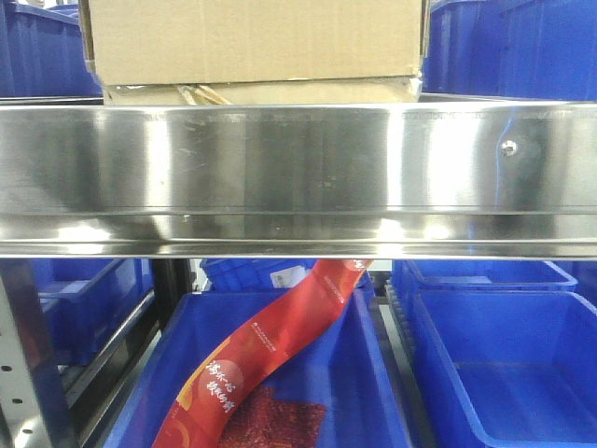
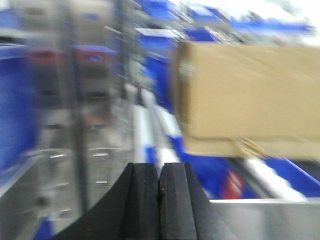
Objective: Stack two boxes on right shelf middle
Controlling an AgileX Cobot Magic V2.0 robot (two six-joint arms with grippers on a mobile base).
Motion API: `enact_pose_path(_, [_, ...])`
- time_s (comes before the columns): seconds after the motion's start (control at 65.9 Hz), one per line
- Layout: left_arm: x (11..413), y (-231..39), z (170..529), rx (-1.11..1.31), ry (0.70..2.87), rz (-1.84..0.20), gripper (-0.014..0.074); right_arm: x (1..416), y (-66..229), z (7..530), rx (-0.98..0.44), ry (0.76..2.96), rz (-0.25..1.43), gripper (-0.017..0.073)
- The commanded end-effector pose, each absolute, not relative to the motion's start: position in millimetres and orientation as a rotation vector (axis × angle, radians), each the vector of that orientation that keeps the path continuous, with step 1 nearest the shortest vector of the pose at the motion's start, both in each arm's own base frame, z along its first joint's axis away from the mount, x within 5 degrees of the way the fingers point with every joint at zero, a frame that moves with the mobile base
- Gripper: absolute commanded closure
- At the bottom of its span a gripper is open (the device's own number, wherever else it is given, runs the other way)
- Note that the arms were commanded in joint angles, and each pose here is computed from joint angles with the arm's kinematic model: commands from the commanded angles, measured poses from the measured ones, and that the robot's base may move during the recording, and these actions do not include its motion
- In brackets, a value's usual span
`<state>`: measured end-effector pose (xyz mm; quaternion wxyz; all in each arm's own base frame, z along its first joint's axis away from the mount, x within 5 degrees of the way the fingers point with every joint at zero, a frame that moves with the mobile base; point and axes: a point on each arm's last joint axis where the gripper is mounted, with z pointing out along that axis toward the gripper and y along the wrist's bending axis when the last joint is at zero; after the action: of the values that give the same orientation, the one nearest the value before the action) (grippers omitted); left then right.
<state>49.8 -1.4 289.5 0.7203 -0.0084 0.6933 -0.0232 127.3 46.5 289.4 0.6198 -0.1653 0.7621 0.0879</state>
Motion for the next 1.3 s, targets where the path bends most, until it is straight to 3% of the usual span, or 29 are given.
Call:
enact_pose_path(0.0, [44.4,1.2,272.5,-0.082,1.461,-0.025,0.0705,126.6,46.0,292.5,-0.38,1.714,0.194,0.0721])
enact_pose_path(0.318, [55.9,5.1,213.0,-0.091,1.491,0.048,0.0705,126.9,46.1,292.5,-0.38,1.714,0.194,0.0721])
enact_pose_path(1.289, [55.9,2.2,214.8,-0.058,1.465,-0.002,0.0705,126.9,46.1,292.5,-0.38,1.714,0.194,0.0721])
